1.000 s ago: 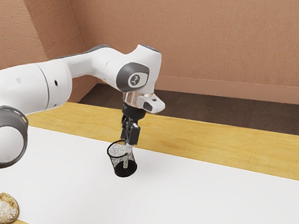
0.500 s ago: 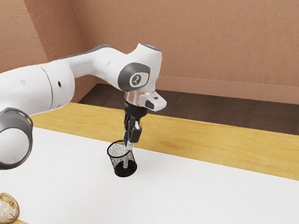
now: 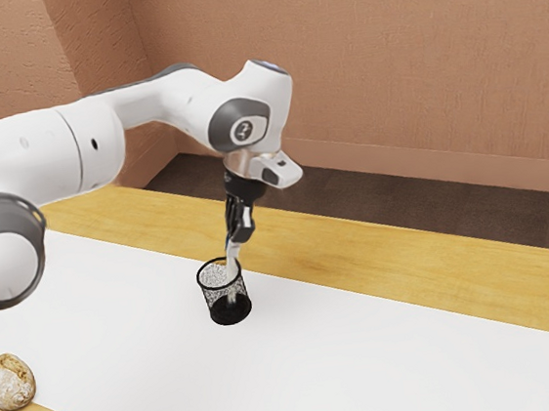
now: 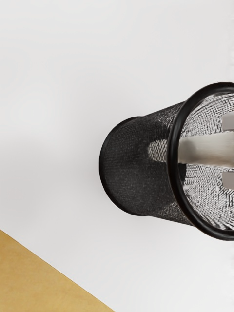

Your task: Take the marker out of the pen holder and place it to the left of the pen holder.

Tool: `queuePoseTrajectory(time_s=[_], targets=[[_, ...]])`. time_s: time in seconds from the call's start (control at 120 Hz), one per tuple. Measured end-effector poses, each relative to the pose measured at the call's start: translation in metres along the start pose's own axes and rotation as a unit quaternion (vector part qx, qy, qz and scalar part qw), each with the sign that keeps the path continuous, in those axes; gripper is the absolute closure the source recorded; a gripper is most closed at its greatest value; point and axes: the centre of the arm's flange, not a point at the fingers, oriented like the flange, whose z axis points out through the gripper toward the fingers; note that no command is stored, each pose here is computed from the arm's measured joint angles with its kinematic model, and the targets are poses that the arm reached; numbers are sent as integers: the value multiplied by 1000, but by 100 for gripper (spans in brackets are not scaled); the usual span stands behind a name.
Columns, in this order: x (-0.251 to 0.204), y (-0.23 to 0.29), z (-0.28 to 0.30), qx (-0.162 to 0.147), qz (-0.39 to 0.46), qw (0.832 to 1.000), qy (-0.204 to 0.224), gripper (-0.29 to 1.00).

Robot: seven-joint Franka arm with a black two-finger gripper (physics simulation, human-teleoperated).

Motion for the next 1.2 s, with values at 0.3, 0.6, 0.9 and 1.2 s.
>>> queuePoseTrajectory(time_s=[0.3,0.6,0.9,1.2], targets=[[-77,12,-49,-1,-32,999,-34,77],[-132,-32,20,-87,-75,986,-121,77],[-147,-75,145,-192,-88,955,-210,64],[-154,-49,79,-173,-79,971,-147,16]])
